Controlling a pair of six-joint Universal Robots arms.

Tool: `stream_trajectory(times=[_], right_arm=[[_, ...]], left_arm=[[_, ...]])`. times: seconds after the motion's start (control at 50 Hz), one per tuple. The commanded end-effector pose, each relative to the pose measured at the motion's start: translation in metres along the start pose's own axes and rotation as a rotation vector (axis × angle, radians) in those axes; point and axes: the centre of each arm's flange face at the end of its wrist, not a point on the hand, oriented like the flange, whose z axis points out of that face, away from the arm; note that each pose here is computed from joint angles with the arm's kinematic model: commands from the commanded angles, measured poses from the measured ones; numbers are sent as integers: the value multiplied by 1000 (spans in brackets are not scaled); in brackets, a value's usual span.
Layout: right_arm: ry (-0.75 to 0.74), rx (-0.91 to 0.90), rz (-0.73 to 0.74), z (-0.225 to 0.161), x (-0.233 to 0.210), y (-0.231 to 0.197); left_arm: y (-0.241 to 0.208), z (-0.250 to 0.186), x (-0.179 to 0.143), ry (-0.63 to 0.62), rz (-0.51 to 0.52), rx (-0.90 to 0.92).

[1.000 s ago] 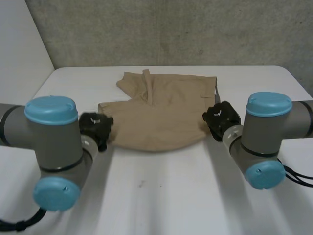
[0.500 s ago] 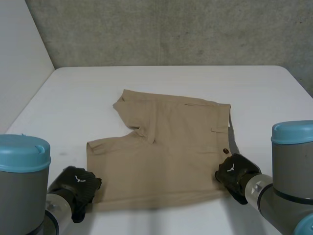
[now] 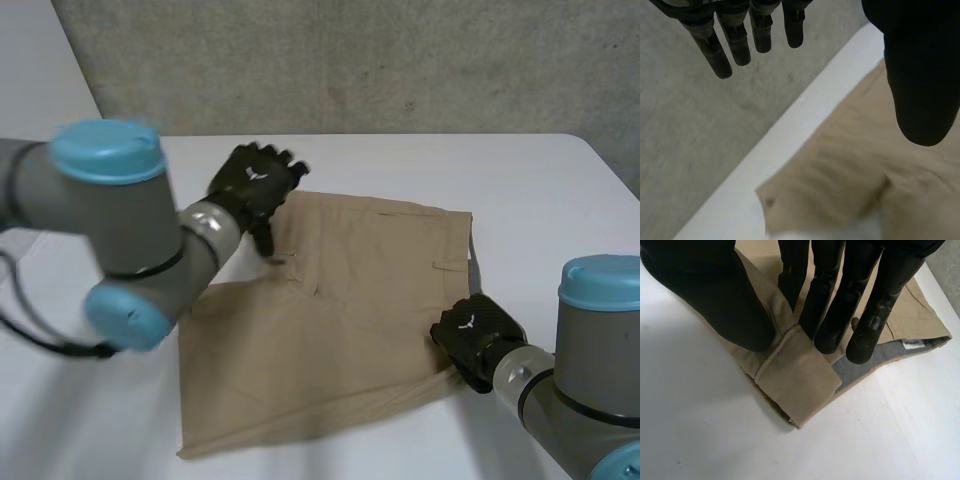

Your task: Fold the shorts.

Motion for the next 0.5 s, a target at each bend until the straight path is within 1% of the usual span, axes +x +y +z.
stream_trajectory(times=[0.02, 0.04, 0.12, 0.2, 0.32, 0.5], right_arm=[[1, 3, 0, 3, -4, 4], [-1, 0, 0, 4, -5, 5], [-2, -3, 1, 4, -8, 8], [-3, -10, 4, 4, -8, 11], [-4, -17, 7, 4, -9, 13], [0, -15, 7, 4, -9, 13]], left_arm=[[29, 68, 3, 118, 14, 101], [37, 79, 3, 149, 19, 119], [52, 97, 6, 203, 45, 154], [65, 112, 5, 199, 86, 183], [78, 122, 3, 200, 115, 195], [92, 126, 14, 286, 119, 222]])
